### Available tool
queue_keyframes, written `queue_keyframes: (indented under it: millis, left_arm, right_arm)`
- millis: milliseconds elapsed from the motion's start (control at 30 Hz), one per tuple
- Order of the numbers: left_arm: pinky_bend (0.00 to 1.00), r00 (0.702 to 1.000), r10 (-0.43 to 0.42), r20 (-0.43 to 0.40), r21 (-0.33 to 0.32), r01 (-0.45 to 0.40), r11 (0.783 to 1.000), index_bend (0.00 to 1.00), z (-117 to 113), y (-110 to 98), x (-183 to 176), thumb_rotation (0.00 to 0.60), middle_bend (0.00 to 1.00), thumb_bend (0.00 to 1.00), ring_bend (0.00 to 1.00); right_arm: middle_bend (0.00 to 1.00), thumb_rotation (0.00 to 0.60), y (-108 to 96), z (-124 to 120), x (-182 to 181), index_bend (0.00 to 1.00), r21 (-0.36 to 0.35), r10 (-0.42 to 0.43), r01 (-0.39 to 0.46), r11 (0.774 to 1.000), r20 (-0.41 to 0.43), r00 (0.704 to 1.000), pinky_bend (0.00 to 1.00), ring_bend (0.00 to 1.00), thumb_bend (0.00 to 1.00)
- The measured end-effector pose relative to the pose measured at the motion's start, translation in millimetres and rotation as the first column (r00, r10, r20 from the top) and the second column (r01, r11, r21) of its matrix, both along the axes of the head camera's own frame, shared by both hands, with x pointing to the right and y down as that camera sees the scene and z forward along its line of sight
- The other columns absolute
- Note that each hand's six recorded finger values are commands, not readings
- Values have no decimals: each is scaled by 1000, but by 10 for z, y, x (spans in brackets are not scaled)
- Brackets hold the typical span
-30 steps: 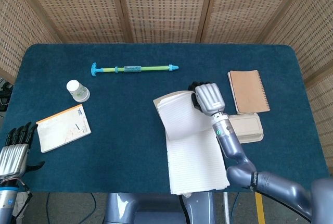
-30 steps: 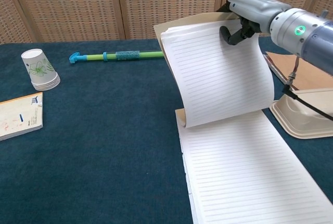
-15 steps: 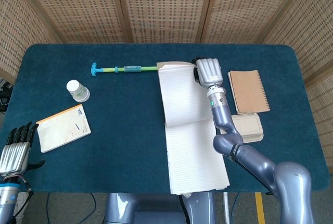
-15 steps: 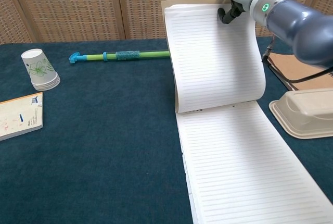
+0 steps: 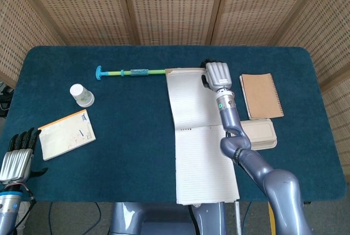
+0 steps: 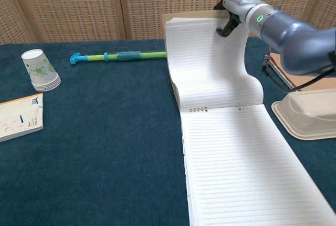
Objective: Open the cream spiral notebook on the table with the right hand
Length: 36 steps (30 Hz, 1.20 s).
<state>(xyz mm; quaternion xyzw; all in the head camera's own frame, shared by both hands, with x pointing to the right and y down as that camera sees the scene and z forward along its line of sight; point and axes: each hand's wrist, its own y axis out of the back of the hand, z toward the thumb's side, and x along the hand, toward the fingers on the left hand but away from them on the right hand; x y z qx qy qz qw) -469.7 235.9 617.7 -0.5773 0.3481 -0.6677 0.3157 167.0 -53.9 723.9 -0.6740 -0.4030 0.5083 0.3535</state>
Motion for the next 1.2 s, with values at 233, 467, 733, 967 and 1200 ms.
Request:
queue_keyframes:
  millis: [233, 467, 733, 967, 1200]
  left_arm:
    - [0, 1000, 1, -4, 10, -1, 1000, 0, -27, -1, 4, 600, 0, 121, 0]
    - [0, 1000, 4, -13, 11, -4, 1000, 0, -44, 3, 17, 600, 0, 121, 0]
    - [0, 999, 22, -32, 22, -21, 1000, 0, -92, 15, 78, 600, 0, 121, 0]
    - [0, 999, 22, -38, 14, -21, 1000, 0, -126, 53, 87, 600, 0, 121, 0]
    - [0, 997, 49, -61, 29, -47, 998, 0, -204, 79, 170, 600, 0, 121, 0]
  right_arm:
    - [0, 600, 22, 18, -1, 0, -36, -50, 49, 998, -16, 999, 0, 0, 137]
    - [0, 600, 92, -143, 11, 0, 6, -81, 81, 997, 12, 997, 0, 0, 130]
    - [0, 600, 577, -392, 383, 0, 50, -109, 108, 993, 38, 993, 0, 0, 126]
    - [0, 600, 1533, -641, 1230, 0, 53, -75, 78, 996, -62, 995, 0, 0, 125]
    - [0, 600, 2224, -814, 1674, 0, 27, -28, 31, 999, -88, 996, 0, 0, 125]
